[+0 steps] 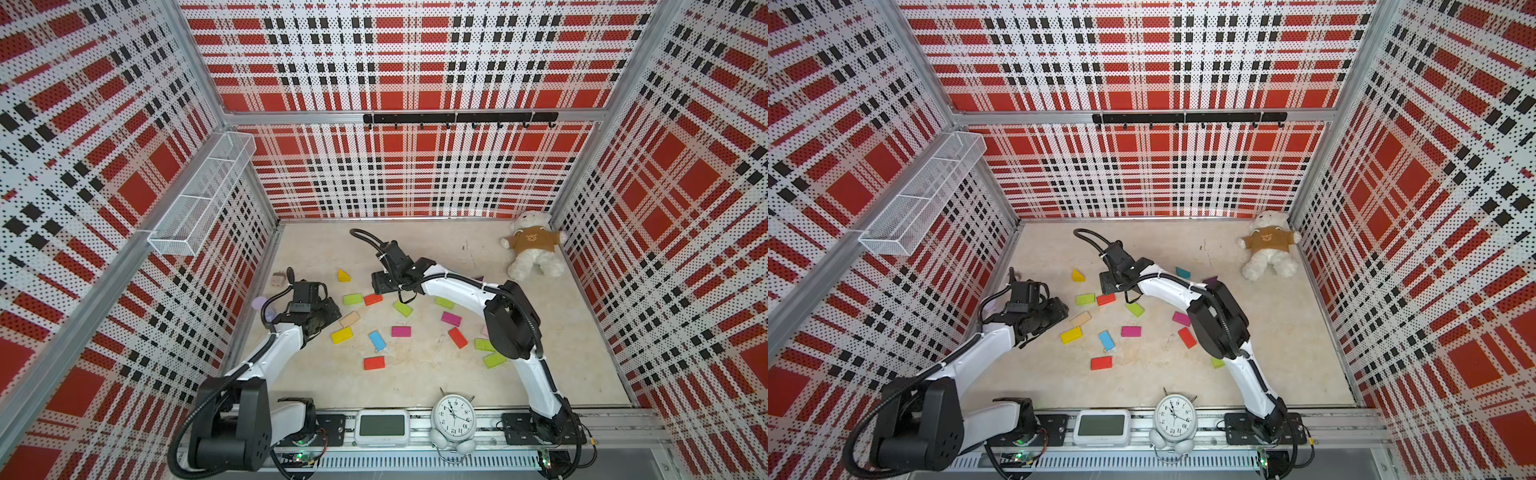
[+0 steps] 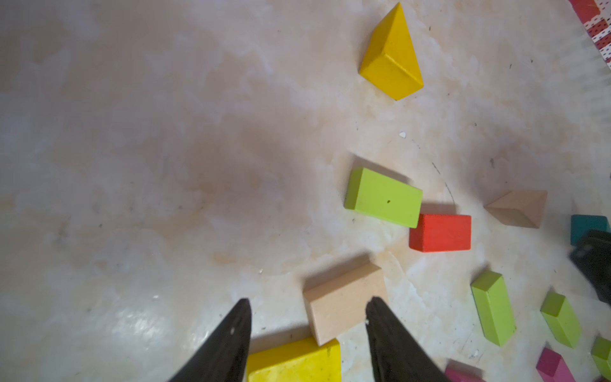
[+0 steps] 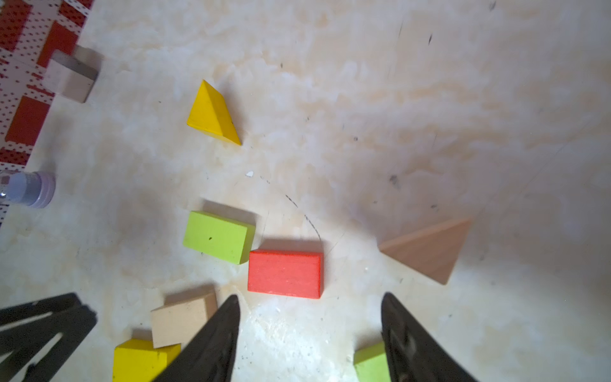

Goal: Assemble a carrot with building blocks
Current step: Assemble the building block at the center of the board.

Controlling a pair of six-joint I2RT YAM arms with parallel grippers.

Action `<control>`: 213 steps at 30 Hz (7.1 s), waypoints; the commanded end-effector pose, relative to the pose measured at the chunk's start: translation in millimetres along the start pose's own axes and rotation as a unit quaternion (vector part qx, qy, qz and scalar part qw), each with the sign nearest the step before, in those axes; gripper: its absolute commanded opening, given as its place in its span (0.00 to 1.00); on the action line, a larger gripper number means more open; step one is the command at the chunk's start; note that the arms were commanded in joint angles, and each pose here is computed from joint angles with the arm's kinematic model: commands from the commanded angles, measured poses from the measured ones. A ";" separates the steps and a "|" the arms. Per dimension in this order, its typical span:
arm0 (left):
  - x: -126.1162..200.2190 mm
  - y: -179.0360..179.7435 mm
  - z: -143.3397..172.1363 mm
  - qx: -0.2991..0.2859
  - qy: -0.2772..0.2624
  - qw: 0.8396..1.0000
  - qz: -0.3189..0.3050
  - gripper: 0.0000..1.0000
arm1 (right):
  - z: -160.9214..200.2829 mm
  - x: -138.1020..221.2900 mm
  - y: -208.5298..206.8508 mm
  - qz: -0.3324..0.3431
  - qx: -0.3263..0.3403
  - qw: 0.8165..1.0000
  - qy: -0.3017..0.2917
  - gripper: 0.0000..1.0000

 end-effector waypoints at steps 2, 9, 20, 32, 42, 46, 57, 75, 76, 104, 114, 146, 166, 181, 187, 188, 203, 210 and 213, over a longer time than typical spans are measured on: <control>-10.2 -22.7 -16.0 -0.041 -0.029 0.999 0.004 0.52 | 9.3 -4.2 5.5 -0.022 0.060 0.998 -0.003 0.57; -24.9 -28.5 -24.1 -0.054 -0.032 0.998 -0.010 0.49 | 24.8 -17.8 17.7 -0.066 0.098 0.993 0.023 0.38; -31.0 -26.9 -33.0 -0.044 -0.043 0.998 -0.011 0.49 | 46.1 -34.8 45.7 -0.112 0.093 0.988 0.047 0.30; -37.0 -23.4 -29.8 -0.044 -0.031 0.999 -0.006 0.49 | 52.8 -58.7 47.9 -0.109 0.076 0.989 0.057 0.31; -41.2 -23.2 -27.6 -0.048 -0.022 0.999 -0.006 0.48 | 50.7 -72.0 41.7 -0.095 0.070 0.991 0.058 0.32; -42.4 -23.5 -26.2 -0.051 -0.019 0.999 -0.006 0.48 | 49.2 -74.9 39.7 -0.097 0.067 0.991 0.055 0.33; -45.3 -30.2 -18.5 -0.063 -0.005 0.998 0.000 0.42 | 22.8 -18.1 35.6 -0.120 0.045 0.992 -0.005 0.36; -56.0 -37.0 -14.0 -0.069 0.008 0.998 -0.001 0.37 | 13.4 -36.5 -12.1 -0.082 0.008 0.997 -0.001 0.26; -55.6 -38.3 -14.2 -0.070 0.007 0.997 0.003 0.37 | 13.6 -38.4 -12.6 -0.081 0.007 0.997 0.000 0.26; -75.3 -58.0 -10.7 -0.088 0.029 0.995 0.036 0.41 | 28.2 -66.9 -9.0 -0.102 -0.010 0.994 0.024 0.47; -80.2 -61.1 -8.5 -0.093 0.035 0.994 0.038 0.41 | 27.3 -69.8 -6.3 -0.117 -0.016 0.993 0.022 0.47; -83.2 -65.6 -8.5 -0.109 0.034 0.993 0.037 0.42 | 30.6 -58.9 9.5 -0.147 -0.040 0.988 0.018 0.44; -86.3 -63.9 -10.6 -0.118 0.027 0.992 0.025 0.51 | 37.9 -53.9 14.6 -0.146 -0.051 0.988 0.024 0.45; -83.5 -63.5 -11.5 -0.116 0.021 0.993 0.019 0.67 | 32.1 -47.9 12.2 -0.135 -0.047 0.990 0.014 0.52; -77.6 -66.7 -14.9 -0.115 0.015 0.993 0.024 0.71 | 26.0 -39.2 6.9 -0.133 -0.051 0.990 0.001 0.54; -76.7 -67.1 -15.7 -0.113 0.014 0.993 0.025 0.71 | 24.7 -37.7 5.9 -0.133 -0.051 0.990 -0.001 0.54; -31.6 -81.9 -58.4 -0.076 -0.051 0.995 0.043 0.72 | -9.1 18.8 -8.0 -0.135 -0.048 0.988 -0.056 0.57; -55.5 -103.1 -83.4 -0.101 -0.051 0.994 -0.007 0.72 | -17.0 25.2 -29.3 -0.135 -0.051 0.988 -0.048 0.58; -68.9 -108.7 -90.1 -0.101 -0.049 0.994 -0.019 0.72 | -17.8 25.9 -39.1 -0.134 -0.057 0.988 -0.047 0.58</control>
Point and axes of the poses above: each gripper's point midway between its finger pads, its own x axis back along the fingers, its own y axis along the line the jaws close on, z = x × y, the point moved 8 cm from there along x, back along the fingers, and after that the axes turned 14 degrees about x, right-handed, at the moved point
